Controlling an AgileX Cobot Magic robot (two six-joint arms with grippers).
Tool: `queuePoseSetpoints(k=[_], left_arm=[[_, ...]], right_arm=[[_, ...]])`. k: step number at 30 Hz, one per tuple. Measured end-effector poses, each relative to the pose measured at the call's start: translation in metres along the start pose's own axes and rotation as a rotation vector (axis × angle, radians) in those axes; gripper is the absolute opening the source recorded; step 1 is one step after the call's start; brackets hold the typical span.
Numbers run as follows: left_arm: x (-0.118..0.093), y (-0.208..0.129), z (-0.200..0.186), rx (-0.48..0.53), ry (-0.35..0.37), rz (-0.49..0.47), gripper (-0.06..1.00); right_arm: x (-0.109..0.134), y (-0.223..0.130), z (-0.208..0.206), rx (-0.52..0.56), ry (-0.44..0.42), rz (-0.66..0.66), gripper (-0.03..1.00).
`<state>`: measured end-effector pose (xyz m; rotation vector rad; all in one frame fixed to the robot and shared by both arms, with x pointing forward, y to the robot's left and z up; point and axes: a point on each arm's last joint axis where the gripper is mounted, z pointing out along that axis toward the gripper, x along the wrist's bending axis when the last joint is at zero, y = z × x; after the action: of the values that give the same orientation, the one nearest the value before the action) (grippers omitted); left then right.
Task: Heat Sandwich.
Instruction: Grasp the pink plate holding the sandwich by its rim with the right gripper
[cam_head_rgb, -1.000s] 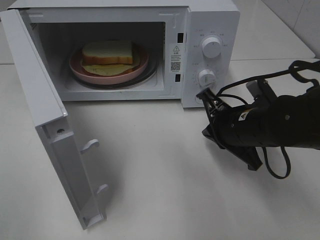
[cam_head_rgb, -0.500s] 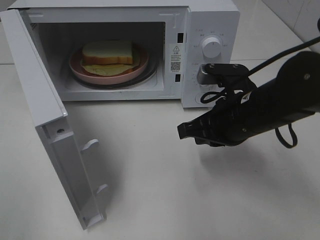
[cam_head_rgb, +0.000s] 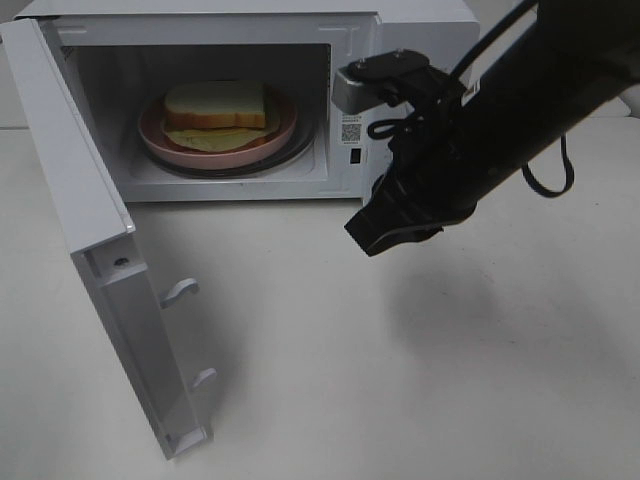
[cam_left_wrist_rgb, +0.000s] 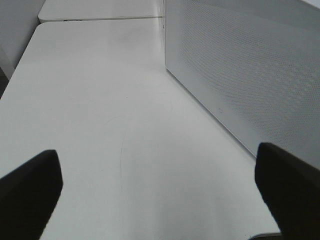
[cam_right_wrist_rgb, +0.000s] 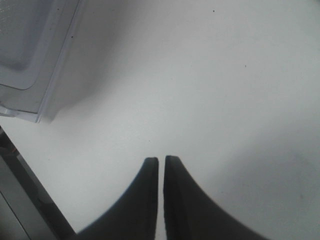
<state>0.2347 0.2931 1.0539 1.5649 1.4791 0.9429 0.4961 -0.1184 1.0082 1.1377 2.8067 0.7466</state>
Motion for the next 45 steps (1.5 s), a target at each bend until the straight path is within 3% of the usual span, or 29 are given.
queuePoseSetpoints(k=[9,11,13,15,18,19,21,22,27,32,37,40,42,45], left_arm=[[0.000,0.000,0.000,0.000,0.000,0.000,0.99],[0.000,0.000,0.000,0.000,0.000,0.000,0.99],[0.000,0.000,0.000,0.000,0.000,0.000,0.99],[0.000,0.000,0.000,0.000,0.000,0.000,0.99],[0.000,0.000,0.000,0.000,0.000,0.000,0.99],[0.000,0.000,0.000,0.000,0.000,0.000,0.99],[0.000,0.000,0.000,0.000,0.000,0.000,0.99],[0.000,0.000,0.000,0.000,0.000,0.000,0.99],[0.000,0.000,0.000,0.000,0.000,0.000,0.99],[0.000,0.000,0.000,0.000,0.000,0.000,0.99],[0.000,0.000,0.000,0.000,0.000,0.000,0.99],[0.000,0.000,0.000,0.000,0.000,0.000,0.99],[0.000,0.000,0.000,0.000,0.000,0.000,0.99],[0.000,0.000,0.000,0.000,0.000,0.000,0.99]], right_arm=[[-0.008,0.017,-0.029,0.108,-0.101,-0.300,0.07],[-0.012,0.018,-0.034,0.155,-0.140,-0.435,0.08],[-0.014,0.017,-0.034,0.167,-0.150,-0.479,0.08],[-0.017,0.016,-0.035,0.204,-0.165,-0.650,0.08],[-0.018,0.016,-0.035,0.223,-0.165,-0.765,0.09],[-0.019,0.016,-0.035,0.244,-0.160,-0.898,0.09],[-0.019,0.016,-0.035,0.255,-0.148,-1.012,0.10],[-0.019,0.016,-0.035,0.266,-0.134,-1.129,0.11],[-0.019,0.016,-0.035,0.281,-0.113,-1.298,0.12],[-0.019,0.016,-0.035,0.283,-0.110,-1.317,0.14],[-0.019,0.016,-0.035,0.282,-0.112,-1.318,0.22],[-0.020,0.019,-0.035,0.253,-0.146,-1.278,0.36],[-0.020,0.020,-0.035,0.243,-0.158,-1.262,0.40],[-0.021,0.023,-0.035,0.205,-0.196,-1.180,0.58]])
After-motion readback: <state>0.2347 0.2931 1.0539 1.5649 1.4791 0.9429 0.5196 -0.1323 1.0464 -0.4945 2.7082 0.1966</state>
